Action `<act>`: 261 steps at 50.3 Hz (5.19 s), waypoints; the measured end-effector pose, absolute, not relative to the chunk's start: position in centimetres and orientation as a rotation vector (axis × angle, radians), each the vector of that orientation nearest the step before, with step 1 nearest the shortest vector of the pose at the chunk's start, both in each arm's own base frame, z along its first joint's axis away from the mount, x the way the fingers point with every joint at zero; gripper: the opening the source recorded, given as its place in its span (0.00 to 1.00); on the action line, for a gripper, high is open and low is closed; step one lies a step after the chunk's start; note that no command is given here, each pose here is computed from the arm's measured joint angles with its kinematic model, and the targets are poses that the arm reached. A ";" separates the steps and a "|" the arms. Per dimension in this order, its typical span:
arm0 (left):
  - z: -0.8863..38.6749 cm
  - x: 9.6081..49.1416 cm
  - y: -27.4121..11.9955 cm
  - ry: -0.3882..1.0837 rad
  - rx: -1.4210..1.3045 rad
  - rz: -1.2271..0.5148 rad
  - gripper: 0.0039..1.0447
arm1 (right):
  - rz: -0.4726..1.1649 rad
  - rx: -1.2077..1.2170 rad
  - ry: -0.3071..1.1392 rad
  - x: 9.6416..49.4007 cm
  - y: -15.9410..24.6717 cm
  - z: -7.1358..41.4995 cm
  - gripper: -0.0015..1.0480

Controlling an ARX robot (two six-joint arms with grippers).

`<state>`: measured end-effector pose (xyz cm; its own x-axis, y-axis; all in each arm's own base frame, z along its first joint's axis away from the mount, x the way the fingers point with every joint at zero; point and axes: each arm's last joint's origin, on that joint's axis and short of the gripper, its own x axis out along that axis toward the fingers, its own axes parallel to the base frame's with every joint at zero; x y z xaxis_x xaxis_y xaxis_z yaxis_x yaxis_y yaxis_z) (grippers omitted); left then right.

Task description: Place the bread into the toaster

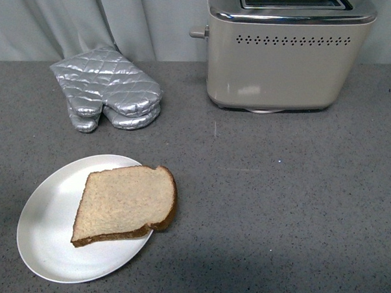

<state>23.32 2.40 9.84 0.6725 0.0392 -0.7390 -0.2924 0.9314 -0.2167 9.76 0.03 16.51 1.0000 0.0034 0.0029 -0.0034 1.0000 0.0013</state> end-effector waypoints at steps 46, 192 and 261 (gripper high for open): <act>3.9 28.0 1.8 1.119 -0.331 0.123 0.30 | 0.004 0.001 -0.003 9.8 0.0 16.5 0.91; 16.2 16.1 -1.3 0.015 -0.007 -0.005 0.03 | 0.003 0.001 -0.002 9.8 0.0 16.5 0.91; 17.3 10.9 0.0 -0.022 -0.007 -0.001 0.03 | 0.004 0.001 -0.002 9.8 0.0 16.5 0.91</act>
<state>10.88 -0.02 17.27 0.9998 -0.0011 0.0219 0.0013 1.0000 -0.0075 9.76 0.03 16.51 1.0000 0.0038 0.0025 -0.0038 1.0000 0.0010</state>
